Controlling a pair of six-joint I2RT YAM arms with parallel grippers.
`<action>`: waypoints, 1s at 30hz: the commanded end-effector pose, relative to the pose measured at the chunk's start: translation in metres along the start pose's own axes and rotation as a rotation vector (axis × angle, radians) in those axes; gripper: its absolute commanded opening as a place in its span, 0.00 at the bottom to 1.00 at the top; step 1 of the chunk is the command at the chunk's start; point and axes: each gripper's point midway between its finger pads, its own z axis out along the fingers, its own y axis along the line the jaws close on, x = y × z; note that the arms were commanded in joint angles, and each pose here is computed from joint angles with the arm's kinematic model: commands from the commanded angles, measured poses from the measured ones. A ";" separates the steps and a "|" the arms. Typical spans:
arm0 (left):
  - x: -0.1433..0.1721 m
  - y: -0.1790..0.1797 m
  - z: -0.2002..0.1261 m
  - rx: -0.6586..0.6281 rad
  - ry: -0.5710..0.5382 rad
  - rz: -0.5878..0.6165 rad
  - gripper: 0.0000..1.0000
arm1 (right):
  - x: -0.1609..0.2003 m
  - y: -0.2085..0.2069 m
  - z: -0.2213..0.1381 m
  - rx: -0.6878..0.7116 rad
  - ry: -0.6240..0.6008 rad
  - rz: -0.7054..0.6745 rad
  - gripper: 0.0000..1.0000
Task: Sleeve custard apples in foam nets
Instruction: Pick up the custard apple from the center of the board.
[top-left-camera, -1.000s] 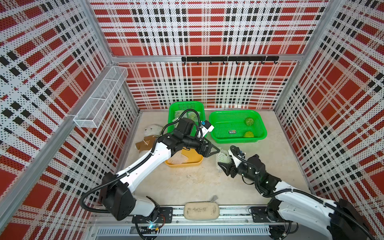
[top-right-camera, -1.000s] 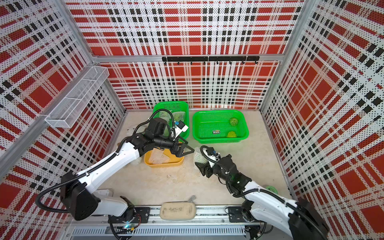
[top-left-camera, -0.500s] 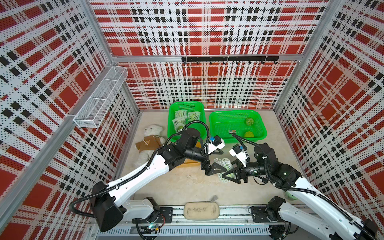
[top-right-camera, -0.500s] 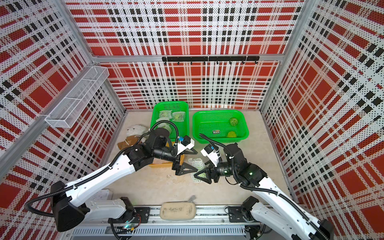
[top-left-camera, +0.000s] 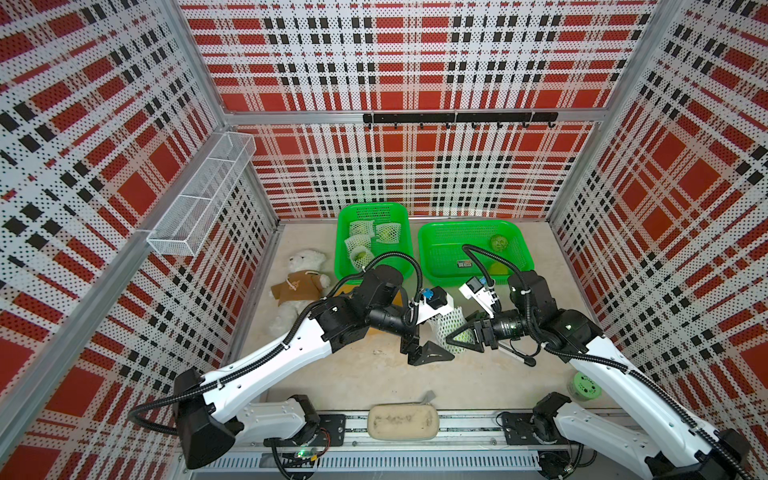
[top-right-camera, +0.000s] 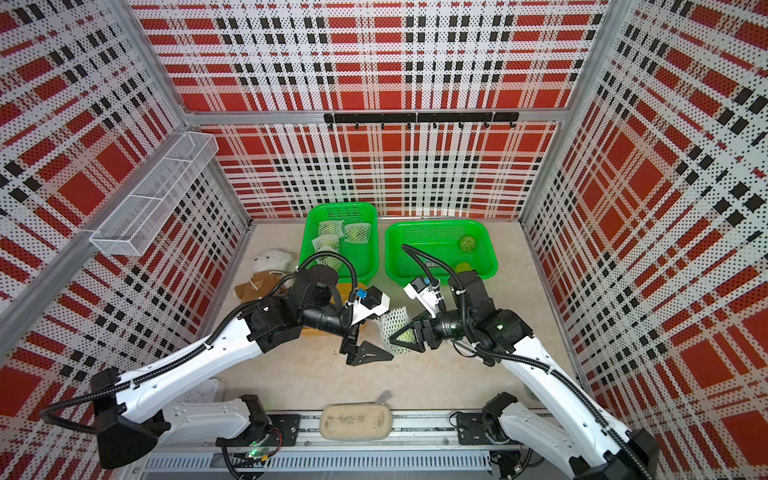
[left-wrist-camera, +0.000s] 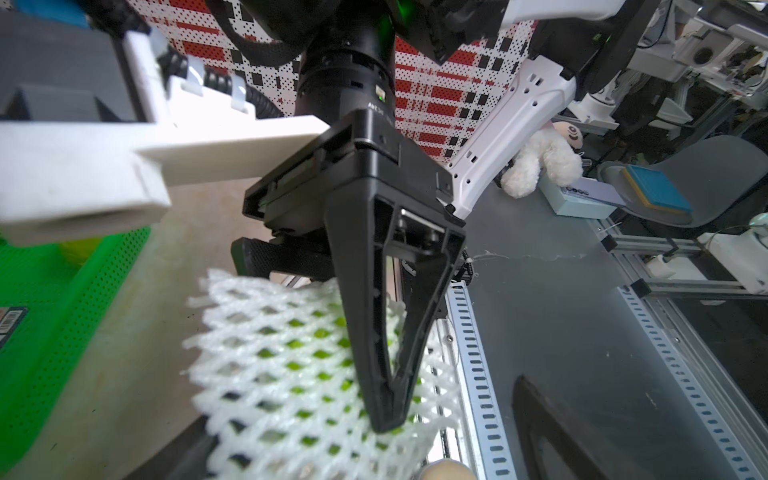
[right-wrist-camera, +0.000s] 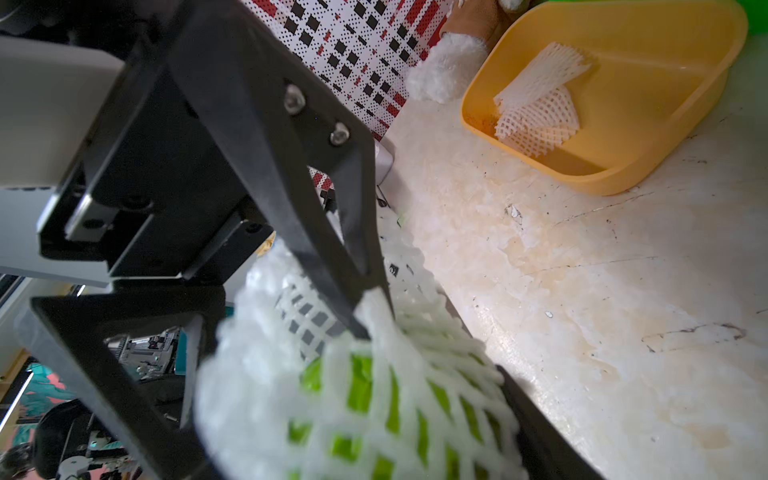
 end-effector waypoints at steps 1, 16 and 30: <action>0.011 -0.005 0.009 -0.015 0.054 0.019 0.96 | -0.022 0.013 -0.004 -0.031 -0.044 -0.019 0.45; 0.032 0.016 0.033 -0.195 0.180 0.084 0.73 | -0.043 0.009 -0.007 0.028 -0.063 0.023 0.40; 0.017 0.048 0.004 -0.437 0.050 0.120 0.41 | -0.031 0.000 -0.011 0.048 -0.102 0.034 0.56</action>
